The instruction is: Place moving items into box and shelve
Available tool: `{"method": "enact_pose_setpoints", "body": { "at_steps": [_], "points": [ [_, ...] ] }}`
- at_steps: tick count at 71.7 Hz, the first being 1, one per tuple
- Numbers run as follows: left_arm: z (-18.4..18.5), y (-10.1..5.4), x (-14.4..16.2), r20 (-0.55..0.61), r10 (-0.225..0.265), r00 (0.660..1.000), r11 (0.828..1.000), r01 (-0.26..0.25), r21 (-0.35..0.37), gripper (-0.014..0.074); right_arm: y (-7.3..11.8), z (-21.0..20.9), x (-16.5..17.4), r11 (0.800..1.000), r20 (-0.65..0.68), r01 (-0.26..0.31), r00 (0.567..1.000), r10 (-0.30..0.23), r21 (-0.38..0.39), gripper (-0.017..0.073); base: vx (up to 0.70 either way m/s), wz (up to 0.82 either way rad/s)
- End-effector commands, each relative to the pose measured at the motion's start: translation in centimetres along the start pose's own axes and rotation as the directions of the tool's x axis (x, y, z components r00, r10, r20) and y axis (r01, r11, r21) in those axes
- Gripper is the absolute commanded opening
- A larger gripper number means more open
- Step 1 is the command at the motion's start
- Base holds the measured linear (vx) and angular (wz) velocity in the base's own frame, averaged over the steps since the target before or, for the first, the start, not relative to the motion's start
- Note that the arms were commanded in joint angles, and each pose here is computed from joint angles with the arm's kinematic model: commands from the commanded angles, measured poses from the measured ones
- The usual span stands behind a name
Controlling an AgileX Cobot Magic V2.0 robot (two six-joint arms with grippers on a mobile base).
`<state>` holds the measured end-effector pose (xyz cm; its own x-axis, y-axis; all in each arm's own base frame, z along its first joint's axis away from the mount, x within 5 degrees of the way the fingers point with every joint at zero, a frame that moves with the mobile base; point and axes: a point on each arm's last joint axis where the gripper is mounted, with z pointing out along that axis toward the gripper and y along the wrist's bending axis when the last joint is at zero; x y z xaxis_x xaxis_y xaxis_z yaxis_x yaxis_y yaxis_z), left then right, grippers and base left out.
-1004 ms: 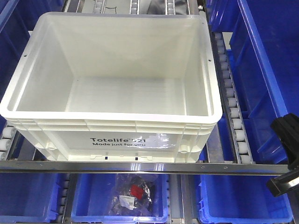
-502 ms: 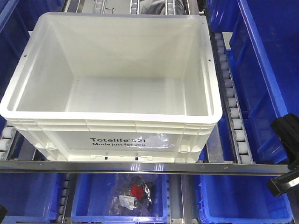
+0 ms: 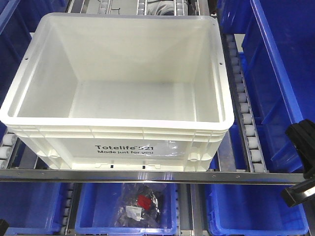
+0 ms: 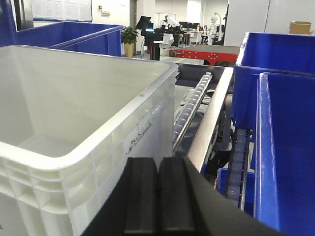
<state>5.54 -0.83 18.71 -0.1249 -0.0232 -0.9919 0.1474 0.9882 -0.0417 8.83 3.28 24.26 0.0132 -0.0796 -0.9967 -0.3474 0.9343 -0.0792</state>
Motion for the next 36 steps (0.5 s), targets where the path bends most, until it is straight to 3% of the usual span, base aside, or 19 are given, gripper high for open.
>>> {"method": "enact_pose_setpoints", "body": {
  "at_steps": [1,30,36],
  "points": [
    [0.0,-0.1,-0.2,0.077,-0.006,0.997,1.0,0.005,0.013,-0.0027,-0.3,0.1,-1.7,1.0,0.106,0.012,0.994,-0.015,0.023,-0.0015,0.0,0.0],
    [0.0,-0.1,-0.2,0.077,-0.006,0.997,1.0,0.005,0.013,-0.0027,-0.3,0.1,-1.6,1.0,0.107,0.014,0.994,-0.017,0.025,-0.0015,0.0,0.0],
    [0.0,-0.1,-0.2,0.077,-0.006,0.997,1.0,0.005,0.013,-0.0027,0.0,0.0,-0.4,0.998,0.081,0.068,0.994,-0.069,0.013,-0.0015,0.0,0.0]
  ]
}}
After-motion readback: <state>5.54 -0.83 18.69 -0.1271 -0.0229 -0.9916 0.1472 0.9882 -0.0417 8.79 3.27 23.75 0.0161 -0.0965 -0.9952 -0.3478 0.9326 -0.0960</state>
